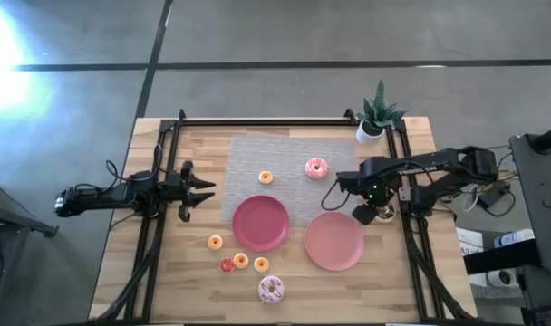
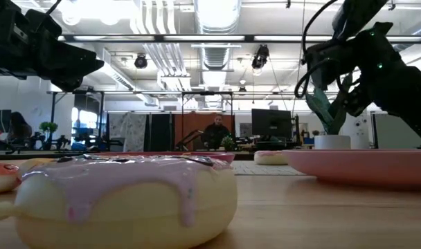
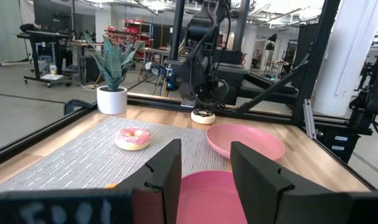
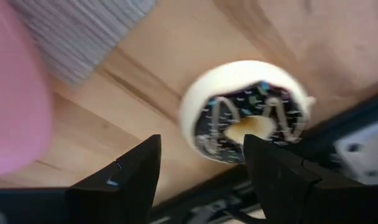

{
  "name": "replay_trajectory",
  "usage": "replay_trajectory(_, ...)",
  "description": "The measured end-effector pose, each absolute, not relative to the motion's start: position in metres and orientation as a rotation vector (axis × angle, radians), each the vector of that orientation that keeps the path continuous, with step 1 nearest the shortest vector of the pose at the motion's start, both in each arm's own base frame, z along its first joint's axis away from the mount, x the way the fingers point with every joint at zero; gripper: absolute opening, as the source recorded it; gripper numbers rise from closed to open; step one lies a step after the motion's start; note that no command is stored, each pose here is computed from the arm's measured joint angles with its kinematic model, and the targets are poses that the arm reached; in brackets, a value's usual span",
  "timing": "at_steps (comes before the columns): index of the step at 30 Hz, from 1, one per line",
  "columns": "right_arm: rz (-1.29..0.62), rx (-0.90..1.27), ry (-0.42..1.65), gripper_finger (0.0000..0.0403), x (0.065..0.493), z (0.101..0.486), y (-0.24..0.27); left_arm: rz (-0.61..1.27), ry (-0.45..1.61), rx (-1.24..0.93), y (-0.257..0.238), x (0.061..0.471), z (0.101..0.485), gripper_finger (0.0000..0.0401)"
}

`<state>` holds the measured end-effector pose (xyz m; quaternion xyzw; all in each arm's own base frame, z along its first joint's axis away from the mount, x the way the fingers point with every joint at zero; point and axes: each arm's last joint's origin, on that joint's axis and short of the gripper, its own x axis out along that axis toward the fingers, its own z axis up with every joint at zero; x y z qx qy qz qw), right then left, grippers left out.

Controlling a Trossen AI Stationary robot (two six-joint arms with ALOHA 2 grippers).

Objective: Pick & Place donuts
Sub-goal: Put the big black donut on the light pink plate

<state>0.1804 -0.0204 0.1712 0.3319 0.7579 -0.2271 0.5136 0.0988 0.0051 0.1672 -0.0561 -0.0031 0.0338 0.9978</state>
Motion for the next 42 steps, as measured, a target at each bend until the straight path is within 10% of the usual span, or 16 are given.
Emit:
replay_trajectory(26,-0.652,0.799,1.763,0.0216,0.165,0.135,-0.019,0.068,-0.006,-0.112,0.005,0.099,0.167,0.0113)
replay_trajectory(38,-0.52,0.69,1.74,0.0027,0.169,0.134,-0.02,0.068,-0.006,-0.112,0.005,0.099,0.167,0.0113)
replay_trajectory(42,-0.497,0.656,1.638,0.0019,0.177,0.15,-0.022,0.068,-0.006,-0.112,0.005,0.099,0.167,0.0113)
